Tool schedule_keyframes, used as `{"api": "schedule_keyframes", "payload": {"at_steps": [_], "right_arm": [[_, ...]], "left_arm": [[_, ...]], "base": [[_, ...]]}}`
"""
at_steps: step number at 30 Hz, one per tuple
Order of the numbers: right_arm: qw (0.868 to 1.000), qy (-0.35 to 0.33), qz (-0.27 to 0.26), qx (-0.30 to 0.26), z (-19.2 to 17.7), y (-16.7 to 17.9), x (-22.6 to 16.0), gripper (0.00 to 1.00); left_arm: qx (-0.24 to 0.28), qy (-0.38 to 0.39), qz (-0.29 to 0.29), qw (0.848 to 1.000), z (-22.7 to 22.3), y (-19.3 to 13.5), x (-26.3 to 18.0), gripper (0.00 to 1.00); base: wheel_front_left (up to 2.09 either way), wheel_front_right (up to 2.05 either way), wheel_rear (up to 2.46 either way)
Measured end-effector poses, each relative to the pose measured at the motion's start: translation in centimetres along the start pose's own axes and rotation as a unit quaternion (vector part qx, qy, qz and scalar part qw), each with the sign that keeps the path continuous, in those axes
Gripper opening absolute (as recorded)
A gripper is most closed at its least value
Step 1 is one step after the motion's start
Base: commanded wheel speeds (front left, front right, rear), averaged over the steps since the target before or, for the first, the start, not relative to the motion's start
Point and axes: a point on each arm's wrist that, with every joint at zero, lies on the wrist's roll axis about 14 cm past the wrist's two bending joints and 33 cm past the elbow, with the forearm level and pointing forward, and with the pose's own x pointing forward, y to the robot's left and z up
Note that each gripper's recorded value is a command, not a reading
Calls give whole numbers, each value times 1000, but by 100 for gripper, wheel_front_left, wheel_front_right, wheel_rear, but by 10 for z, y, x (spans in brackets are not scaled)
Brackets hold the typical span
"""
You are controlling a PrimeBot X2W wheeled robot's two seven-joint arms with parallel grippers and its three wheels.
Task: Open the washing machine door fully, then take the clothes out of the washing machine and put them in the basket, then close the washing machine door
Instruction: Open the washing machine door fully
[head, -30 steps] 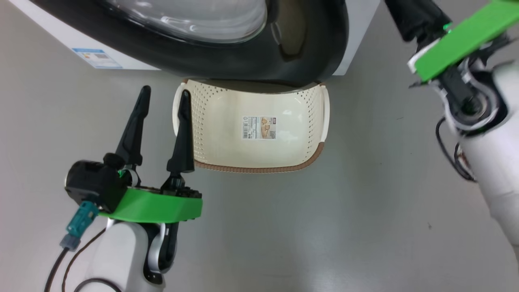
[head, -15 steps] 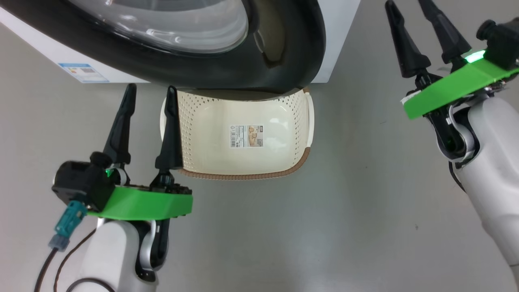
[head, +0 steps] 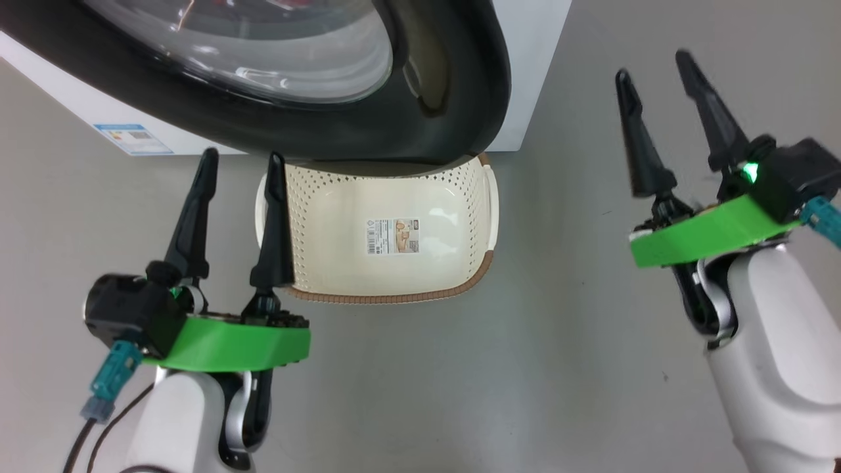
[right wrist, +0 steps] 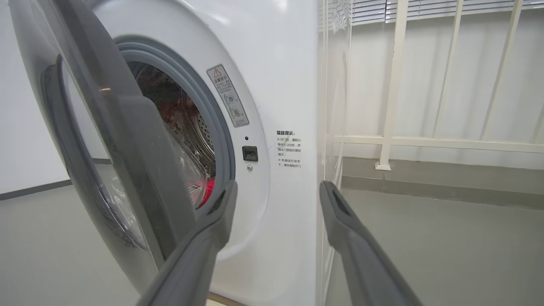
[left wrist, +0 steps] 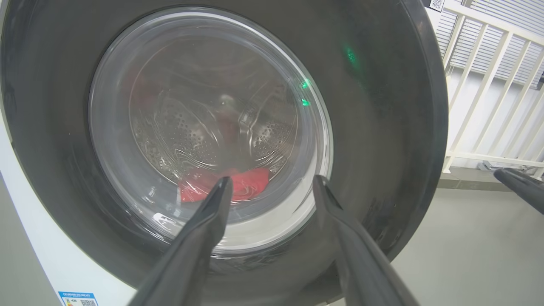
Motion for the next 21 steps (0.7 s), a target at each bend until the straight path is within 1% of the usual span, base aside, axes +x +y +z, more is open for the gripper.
{"api": "schedule_keyframes", "payload": {"at_steps": [4, 7, 16, 21], "right_arm": [[1000, -1, -21, 8, -1, -5, -13, 100], [1000, -4, -26, 3, 1, -7, -20, 100], [1000, 16, -11, -20, -14, 5, -33, 100], [999, 15, -11, -26, -14, 4, -33, 100]], "left_arm": [[-1, 0, -2, 1000, 1, -2, -2, 100], [-1, -2, -3, 1000, 3, -3, -2, 100], [-1, 0, -4, 1000, -1, -3, -1, 100], [1, 2, -5, 1000, -4, -4, 1, 100]], "base": [[0, 0, 0], [0, 0, 0], [0, 0, 0], [0, 0, 0]]}}
